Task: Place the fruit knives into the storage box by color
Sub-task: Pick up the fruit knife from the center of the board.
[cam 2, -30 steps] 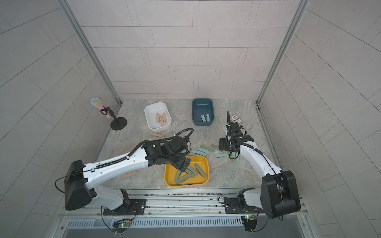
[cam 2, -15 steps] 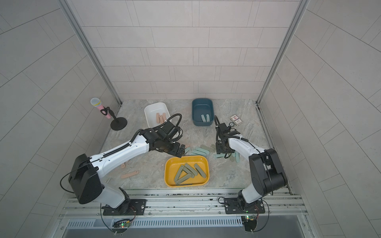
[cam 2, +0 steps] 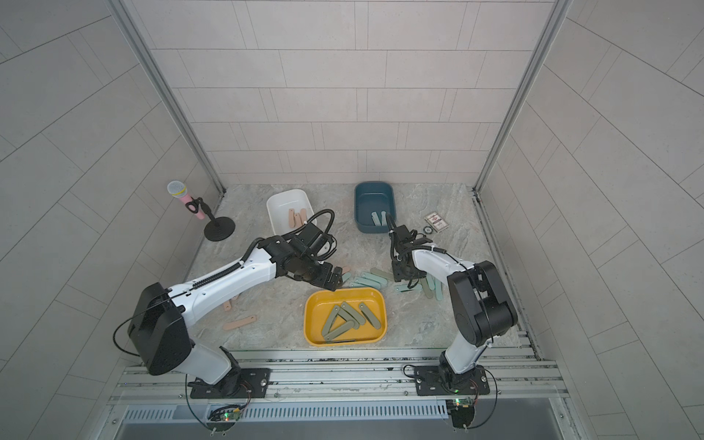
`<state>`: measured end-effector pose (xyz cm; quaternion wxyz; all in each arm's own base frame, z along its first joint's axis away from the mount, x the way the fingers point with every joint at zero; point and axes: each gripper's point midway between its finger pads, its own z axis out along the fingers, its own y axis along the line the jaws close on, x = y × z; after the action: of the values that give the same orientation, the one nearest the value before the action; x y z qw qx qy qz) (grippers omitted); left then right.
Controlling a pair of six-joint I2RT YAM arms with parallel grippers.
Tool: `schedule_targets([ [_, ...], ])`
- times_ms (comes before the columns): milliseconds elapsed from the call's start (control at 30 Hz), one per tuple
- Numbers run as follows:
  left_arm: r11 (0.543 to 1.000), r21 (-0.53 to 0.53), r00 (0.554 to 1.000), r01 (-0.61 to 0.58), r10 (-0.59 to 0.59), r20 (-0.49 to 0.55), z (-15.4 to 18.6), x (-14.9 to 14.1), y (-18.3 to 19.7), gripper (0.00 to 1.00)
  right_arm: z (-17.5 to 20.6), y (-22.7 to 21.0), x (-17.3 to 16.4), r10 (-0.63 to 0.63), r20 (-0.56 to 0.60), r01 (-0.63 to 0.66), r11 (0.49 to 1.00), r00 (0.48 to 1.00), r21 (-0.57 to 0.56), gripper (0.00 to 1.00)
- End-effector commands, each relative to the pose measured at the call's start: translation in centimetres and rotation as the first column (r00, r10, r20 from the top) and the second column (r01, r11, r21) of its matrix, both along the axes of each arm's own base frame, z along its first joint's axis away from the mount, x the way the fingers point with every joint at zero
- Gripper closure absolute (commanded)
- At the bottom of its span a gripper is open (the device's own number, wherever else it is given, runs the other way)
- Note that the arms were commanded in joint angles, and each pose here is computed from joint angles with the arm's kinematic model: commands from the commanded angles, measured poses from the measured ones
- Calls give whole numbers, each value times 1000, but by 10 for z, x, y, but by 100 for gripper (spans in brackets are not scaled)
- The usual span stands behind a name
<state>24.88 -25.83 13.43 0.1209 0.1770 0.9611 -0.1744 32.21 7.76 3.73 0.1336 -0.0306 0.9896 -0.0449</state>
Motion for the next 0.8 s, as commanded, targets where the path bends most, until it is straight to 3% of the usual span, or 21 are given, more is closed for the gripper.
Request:
schedule_targets([
  [0,1000,5,999,3,-3,-37,-11,-3,0,0,-7,-3,0,3,-15,-3,1000,1000,-24,39],
  [333,1000,5,999,-21,21,-34,-11,6,5,0,-23,4,17,-9,-41,9,1000,999,5,41],
  [767,999,-1,999,-33,33,-41,-12,11,9,0,-31,0,28,-85,-91,89,995,992,38,65],
])
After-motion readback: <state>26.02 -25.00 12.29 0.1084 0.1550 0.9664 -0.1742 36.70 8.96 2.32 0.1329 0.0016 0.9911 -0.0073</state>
